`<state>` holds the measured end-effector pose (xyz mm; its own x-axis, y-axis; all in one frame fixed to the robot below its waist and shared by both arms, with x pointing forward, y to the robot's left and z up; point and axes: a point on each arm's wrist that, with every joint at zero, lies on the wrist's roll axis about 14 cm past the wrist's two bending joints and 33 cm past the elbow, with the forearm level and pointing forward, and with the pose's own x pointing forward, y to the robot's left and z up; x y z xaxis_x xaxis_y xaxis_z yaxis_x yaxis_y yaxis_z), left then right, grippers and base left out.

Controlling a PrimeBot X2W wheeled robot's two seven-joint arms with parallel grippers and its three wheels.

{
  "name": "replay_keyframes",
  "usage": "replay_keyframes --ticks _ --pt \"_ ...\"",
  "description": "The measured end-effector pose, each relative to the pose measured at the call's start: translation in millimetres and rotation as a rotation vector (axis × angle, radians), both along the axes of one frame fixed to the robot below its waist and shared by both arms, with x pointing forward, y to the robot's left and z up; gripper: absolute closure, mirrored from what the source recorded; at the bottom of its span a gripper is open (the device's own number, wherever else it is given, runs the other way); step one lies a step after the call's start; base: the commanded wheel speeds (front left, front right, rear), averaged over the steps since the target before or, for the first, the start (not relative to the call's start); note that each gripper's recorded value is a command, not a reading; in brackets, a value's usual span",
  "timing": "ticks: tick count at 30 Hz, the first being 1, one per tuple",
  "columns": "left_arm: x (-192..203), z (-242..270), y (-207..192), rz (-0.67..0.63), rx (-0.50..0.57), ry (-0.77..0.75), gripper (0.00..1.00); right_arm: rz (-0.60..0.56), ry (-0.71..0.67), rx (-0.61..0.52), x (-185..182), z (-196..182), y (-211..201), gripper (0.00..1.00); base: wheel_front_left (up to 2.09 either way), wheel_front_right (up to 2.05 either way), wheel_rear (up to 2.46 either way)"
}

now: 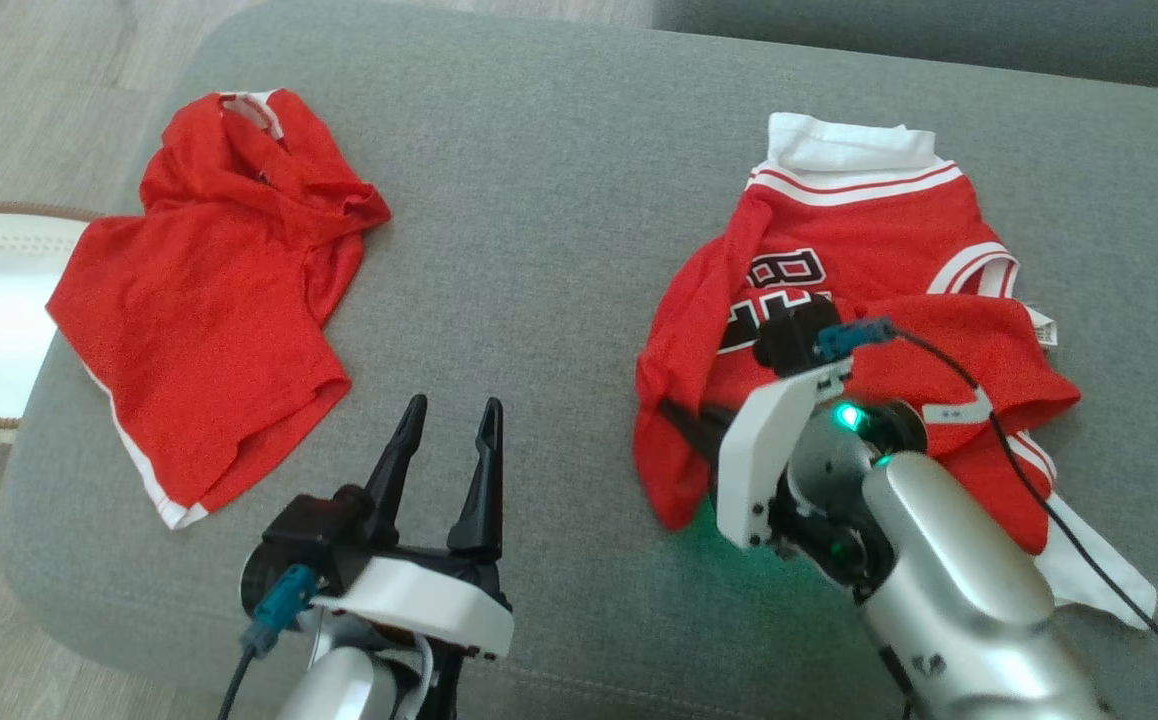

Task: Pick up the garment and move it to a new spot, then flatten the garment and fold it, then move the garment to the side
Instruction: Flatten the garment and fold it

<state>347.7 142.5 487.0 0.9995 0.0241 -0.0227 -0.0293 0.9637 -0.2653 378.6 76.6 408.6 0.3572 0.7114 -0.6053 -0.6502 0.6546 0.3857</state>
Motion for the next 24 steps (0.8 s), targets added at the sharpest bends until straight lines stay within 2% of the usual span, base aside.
replay_keyframes --ticks 5,14,21,24 --pt "1.8 3.6 2.5 0.007 -0.002 -0.011 0.00 -0.013 -0.047 0.105 19.5 29.4 16.1 1.00 0.00 0.00 0.00" --pt "-1.9 6.7 5.6 0.018 0.002 -0.019 0.00 -0.056 -0.108 0.320 60.0 105.4 33.8 1.00 0.00 0.00 0.00" --pt "-7.2 13.0 9.9 0.033 0.004 -0.039 0.00 -0.006 -0.112 0.415 47.8 147.8 39.0 1.00 0.00 0.00 0.00" --pt "-7.8 14.3 10.3 0.033 0.003 -0.045 0.00 -0.040 -0.113 0.458 45.4 158.3 23.6 1.00 0.00 0.00 0.00"
